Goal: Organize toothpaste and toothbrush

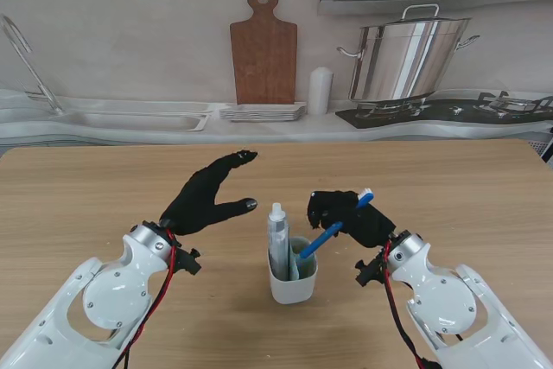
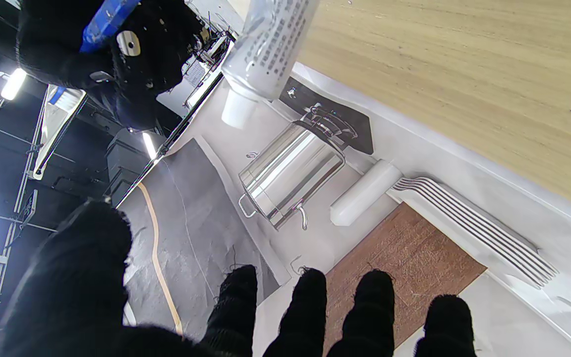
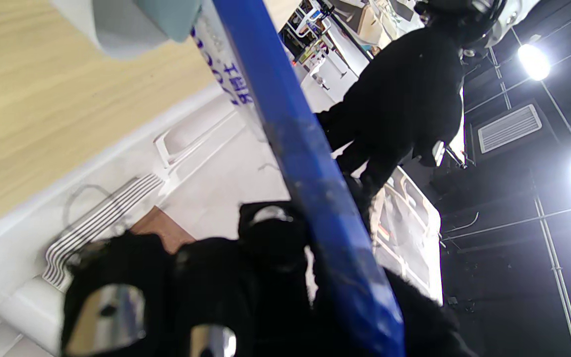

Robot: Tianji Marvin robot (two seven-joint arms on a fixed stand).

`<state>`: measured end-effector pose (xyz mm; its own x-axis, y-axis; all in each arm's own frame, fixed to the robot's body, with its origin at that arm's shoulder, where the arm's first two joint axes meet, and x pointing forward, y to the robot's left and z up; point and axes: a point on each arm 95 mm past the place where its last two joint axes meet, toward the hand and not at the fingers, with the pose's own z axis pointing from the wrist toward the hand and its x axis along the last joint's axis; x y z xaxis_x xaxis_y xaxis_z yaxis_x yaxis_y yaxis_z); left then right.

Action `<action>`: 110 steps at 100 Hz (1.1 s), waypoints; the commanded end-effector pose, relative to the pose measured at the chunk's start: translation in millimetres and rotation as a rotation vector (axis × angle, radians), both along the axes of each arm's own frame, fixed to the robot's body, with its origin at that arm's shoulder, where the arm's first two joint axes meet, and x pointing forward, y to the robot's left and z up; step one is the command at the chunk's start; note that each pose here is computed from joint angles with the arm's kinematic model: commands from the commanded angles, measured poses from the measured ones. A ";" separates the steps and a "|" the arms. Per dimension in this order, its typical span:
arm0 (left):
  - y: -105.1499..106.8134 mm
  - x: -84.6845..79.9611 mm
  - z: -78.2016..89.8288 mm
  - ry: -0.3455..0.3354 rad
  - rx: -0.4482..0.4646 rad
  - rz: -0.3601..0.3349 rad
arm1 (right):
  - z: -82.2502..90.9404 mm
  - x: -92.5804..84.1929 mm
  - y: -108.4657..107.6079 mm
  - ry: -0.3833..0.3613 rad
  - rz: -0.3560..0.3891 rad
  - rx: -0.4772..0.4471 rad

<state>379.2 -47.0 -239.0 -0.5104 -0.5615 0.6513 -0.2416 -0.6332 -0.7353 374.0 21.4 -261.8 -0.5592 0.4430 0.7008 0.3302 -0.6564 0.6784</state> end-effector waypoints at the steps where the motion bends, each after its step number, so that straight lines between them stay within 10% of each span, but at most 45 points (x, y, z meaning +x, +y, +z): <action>1: -2.2 -2.3 1.1 0.004 0.001 -0.011 | -3.7 -2.1 2.6 0.010 0.024 -0.017; 110: -0.4 -2.5 -3.2 0.018 0.000 -0.005 | -15.4 1.7 9.9 0.050 0.079 -0.104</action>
